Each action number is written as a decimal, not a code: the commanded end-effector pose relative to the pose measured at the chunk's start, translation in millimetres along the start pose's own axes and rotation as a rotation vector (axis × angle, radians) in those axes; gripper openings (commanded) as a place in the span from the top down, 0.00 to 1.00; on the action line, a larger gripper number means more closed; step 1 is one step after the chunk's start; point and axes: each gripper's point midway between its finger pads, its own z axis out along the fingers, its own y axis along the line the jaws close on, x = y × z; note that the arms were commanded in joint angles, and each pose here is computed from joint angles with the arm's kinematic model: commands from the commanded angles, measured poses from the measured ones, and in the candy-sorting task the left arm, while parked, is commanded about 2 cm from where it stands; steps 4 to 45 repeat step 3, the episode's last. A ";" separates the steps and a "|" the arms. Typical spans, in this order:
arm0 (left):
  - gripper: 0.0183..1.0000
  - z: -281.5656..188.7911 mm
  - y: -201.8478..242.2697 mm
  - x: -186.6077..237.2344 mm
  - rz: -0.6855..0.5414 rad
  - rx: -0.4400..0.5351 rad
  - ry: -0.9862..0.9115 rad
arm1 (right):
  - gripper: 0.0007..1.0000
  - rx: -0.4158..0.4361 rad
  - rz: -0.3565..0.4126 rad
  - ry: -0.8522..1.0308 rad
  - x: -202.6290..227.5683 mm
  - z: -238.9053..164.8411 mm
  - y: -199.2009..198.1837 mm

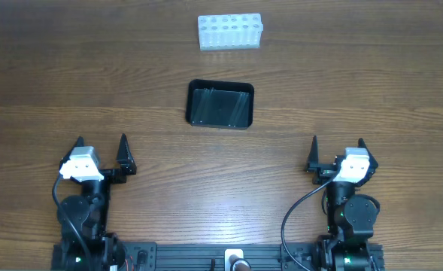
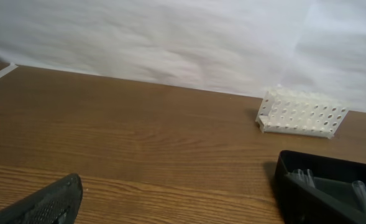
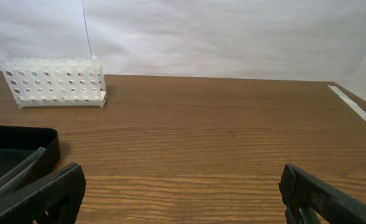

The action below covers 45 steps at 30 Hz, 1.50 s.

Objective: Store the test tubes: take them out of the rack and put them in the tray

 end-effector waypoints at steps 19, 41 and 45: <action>0.00 0.0 -0.3 2.1 0.015 0.002 0.003 | 0.01 -0.008 0.001 -0.002 1.2 -0.2 0.9; 0.00 0.0 -0.3 2.1 0.015 0.002 0.003 | 0.01 -0.008 0.001 -0.002 1.2 -0.2 0.9; 0.00 0.0 -0.3 2.1 0.015 0.002 0.003 | 0.01 -0.008 0.001 -0.002 1.2 -0.2 0.9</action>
